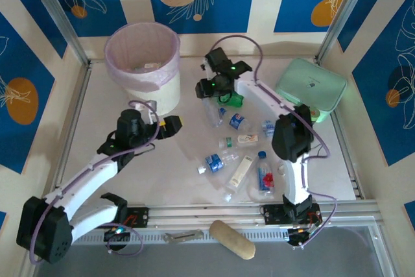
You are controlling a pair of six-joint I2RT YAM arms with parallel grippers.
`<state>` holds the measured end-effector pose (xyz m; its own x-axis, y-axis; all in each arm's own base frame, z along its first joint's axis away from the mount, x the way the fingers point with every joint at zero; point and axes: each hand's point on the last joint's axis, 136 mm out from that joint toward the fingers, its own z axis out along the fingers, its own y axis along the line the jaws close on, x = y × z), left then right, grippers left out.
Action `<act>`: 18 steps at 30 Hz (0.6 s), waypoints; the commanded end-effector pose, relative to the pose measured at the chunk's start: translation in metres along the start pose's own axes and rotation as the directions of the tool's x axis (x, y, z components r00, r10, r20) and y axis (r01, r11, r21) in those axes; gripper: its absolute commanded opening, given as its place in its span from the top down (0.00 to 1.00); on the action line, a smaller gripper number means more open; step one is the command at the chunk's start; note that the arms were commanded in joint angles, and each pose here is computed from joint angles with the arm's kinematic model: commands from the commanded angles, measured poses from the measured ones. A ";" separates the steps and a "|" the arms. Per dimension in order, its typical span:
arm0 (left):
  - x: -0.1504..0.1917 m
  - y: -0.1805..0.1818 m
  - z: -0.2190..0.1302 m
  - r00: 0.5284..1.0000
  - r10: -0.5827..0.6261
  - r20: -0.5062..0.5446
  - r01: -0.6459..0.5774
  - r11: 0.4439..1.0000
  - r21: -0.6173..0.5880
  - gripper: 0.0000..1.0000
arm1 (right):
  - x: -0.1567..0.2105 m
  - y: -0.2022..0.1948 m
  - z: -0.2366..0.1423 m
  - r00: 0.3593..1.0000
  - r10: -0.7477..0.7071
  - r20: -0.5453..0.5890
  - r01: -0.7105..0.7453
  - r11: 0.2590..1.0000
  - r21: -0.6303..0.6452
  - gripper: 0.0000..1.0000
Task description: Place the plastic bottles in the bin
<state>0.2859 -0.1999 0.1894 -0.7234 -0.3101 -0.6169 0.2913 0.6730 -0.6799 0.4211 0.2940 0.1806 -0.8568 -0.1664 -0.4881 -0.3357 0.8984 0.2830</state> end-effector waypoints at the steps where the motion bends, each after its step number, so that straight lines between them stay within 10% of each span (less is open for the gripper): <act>1: -0.007 -0.037 0.012 0.997 0.071 0.022 -0.073 0.991 0.110 0.00 | -0.011 0.007 -0.022 0.983 0.164 0.085 -0.155 0.983 -0.102 0.52; 18: 0.029 -0.101 0.085 0.983 0.152 -0.104 -0.118 0.953 0.279 0.01 | 0.002 0.007 -0.077 0.878 0.409 0.249 -0.335 0.897 -0.288 0.55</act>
<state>0.2863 -0.3197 0.1882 -0.7590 -0.1321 -0.6375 0.4833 0.5416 -0.6877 0.3895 0.2621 0.2182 -0.8199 0.2719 -0.5038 -0.0999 0.7985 0.5936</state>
